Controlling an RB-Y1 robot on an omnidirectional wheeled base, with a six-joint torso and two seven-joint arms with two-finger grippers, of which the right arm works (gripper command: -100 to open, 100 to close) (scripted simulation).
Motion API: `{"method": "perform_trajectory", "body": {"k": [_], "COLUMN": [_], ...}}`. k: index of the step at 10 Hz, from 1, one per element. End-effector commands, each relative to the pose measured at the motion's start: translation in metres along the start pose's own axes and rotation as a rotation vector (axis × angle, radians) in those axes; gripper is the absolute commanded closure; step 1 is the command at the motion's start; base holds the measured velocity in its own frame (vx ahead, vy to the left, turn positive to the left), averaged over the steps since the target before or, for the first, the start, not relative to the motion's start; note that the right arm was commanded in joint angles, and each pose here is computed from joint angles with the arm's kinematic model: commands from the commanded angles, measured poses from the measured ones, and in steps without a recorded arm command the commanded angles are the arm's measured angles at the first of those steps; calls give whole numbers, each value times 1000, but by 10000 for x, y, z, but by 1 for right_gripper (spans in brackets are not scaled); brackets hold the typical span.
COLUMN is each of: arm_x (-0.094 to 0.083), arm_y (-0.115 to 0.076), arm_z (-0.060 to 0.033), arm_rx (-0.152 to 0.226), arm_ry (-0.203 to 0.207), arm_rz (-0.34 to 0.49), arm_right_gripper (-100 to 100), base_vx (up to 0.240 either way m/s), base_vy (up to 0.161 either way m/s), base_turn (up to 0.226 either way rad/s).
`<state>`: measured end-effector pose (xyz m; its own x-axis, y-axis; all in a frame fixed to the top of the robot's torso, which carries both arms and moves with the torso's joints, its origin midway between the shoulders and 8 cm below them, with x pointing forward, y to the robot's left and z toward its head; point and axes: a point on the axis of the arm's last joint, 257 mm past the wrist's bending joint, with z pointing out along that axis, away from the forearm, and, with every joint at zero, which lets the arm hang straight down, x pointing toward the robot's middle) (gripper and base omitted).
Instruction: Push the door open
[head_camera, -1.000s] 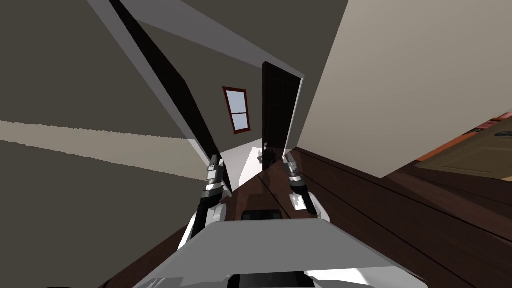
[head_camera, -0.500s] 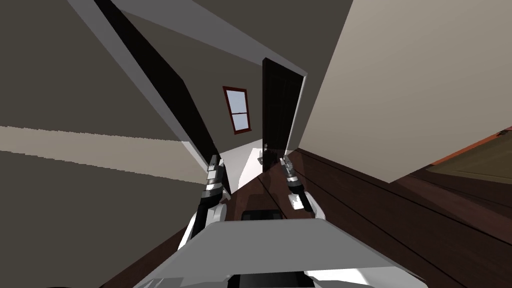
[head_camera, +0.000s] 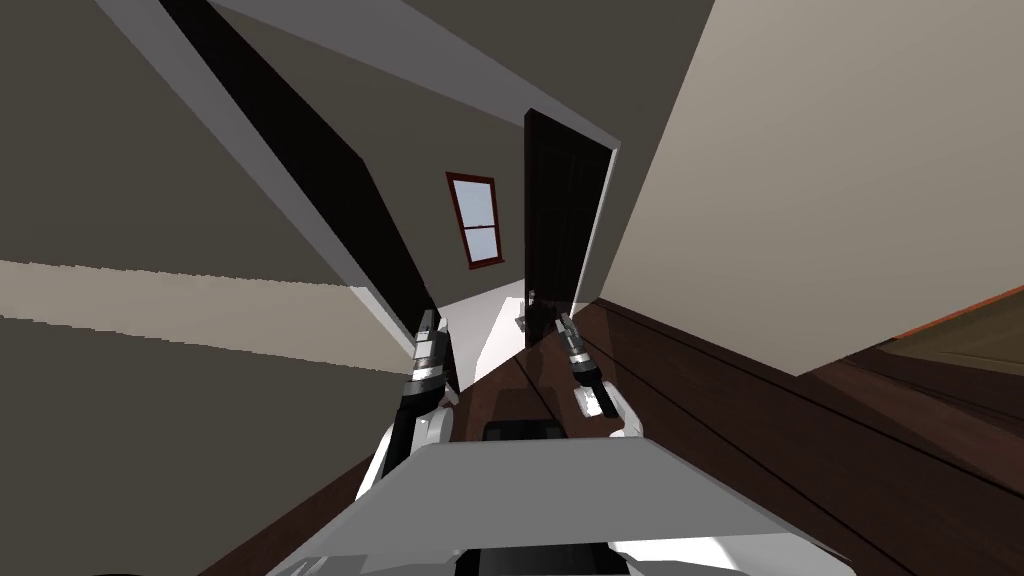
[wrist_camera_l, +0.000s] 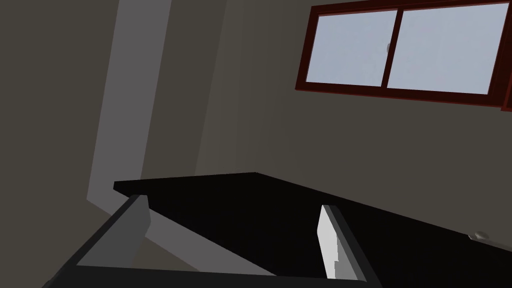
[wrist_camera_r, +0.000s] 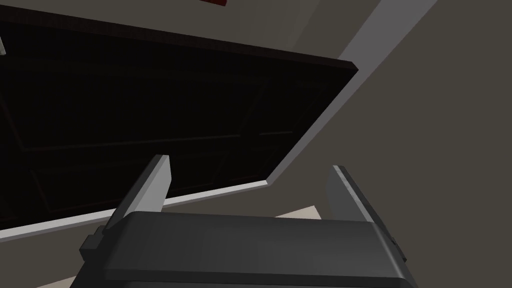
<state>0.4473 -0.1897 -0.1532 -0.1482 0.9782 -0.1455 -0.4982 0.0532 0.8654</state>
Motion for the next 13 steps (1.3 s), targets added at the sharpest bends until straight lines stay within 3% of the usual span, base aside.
{"method": "perform_trajectory", "body": {"k": [1, 13], "arm_x": [35, 320], "arm_y": [-129, -967], "arm_z": [-37, -220], "arm_rx": [21, 176], "arm_ry": [13, 97], "arm_rz": [8, 73], "arm_right_gripper": [-100, -100], "base_vx": [104, 93], "base_vy": [-44, -53], "base_turn": [35, 34]}}
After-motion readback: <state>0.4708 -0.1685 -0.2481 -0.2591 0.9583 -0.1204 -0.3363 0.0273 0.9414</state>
